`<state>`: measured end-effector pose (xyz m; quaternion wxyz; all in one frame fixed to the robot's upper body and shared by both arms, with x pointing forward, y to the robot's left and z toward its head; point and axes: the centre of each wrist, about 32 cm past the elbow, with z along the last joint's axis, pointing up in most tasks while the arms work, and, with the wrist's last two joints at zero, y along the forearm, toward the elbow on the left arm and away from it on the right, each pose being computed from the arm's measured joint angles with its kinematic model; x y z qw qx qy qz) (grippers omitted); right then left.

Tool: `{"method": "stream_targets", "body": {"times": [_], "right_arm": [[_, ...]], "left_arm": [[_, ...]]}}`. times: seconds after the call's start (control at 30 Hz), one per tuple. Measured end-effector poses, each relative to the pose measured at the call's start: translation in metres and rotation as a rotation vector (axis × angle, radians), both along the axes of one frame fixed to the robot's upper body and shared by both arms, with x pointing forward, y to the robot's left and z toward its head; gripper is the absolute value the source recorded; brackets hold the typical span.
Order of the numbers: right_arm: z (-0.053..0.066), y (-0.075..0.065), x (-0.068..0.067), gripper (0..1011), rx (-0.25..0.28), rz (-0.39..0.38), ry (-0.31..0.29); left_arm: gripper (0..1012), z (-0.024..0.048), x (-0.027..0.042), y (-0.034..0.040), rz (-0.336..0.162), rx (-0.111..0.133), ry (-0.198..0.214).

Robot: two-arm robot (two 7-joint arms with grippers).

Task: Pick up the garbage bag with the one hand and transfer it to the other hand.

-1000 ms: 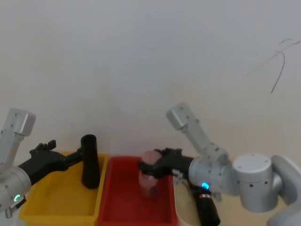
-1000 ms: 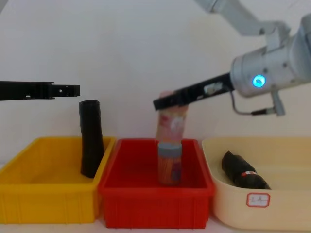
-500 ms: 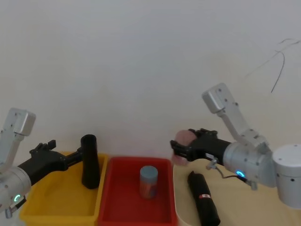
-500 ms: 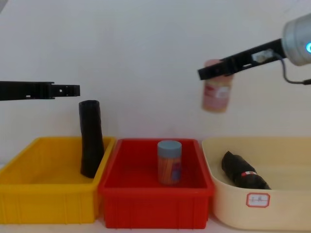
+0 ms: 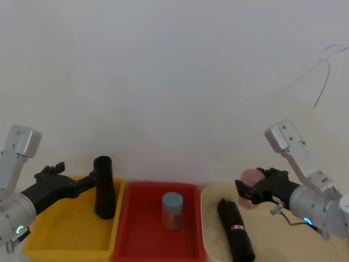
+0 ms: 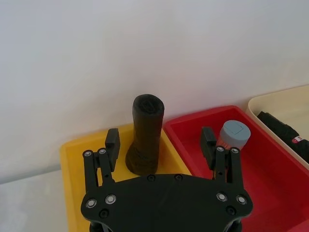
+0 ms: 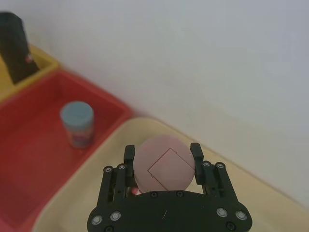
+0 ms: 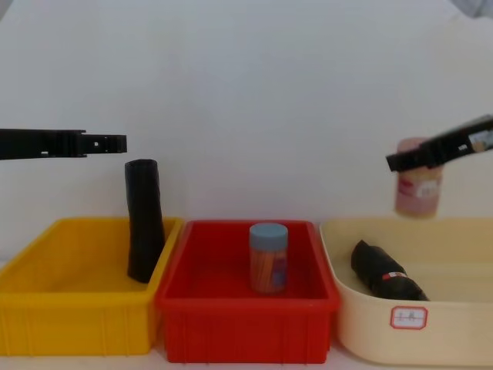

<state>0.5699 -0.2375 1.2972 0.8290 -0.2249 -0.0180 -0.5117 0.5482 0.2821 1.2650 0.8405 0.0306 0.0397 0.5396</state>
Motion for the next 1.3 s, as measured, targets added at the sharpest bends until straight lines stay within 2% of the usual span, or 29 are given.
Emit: {"method": "stream_targets", "body": {"times": [0.2, 0.27, 0.3, 0.37, 0.57, 0.93, 1.17, 1.3], "right_arm": [[-0.011, -0.008, 0.002, 696, -0.001, -0.031, 0.017], [-0.014, -0.010, 0.002, 791, -0.002, -0.042, 0.022], [-0.015, -0.011, 0.002, 791, -0.002, -0.045, 0.023], [-0.017, -0.013, 0.003, 864, -0.002, -0.052, 0.027], [-0.022, -0.017, 0.003, 1000, -0.003, -0.067, 0.035], [-0.025, -0.018, 0.003, 1001, 0.000, -0.074, 0.039], [-0.025, -0.009, 0.000, 1001, 0.024, -0.065, 0.015], [-0.026, -0.004, -0.002, 1001, 0.044, -0.067, -0.014]], "left_arm": [[1000, 0.0000, 0.0000, 0.0000, 0.000, 0.000, 0.000], [1000, 0.0000, 0.0000, 0.0000, 0.000, 0.000, 0.000], [1000, 0.0000, 0.0000, 0.0000, 0.000, 0.000, 0.000], [1000, 0.0000, 0.0000, 0.0000, 0.000, 0.000, 0.000], [1000, 0.0000, 0.0000, 0.0000, 0.000, 0.000, 0.000], [1000, 0.0000, 0.0000, 0.0000, 0.000, 0.000, 0.000], [1000, 0.0009, 0.0006, -0.0005, -0.006, -0.002, -0.004], [1000, 0.0034, 0.0029, -0.0010, -0.023, -0.008, -0.020]]}}
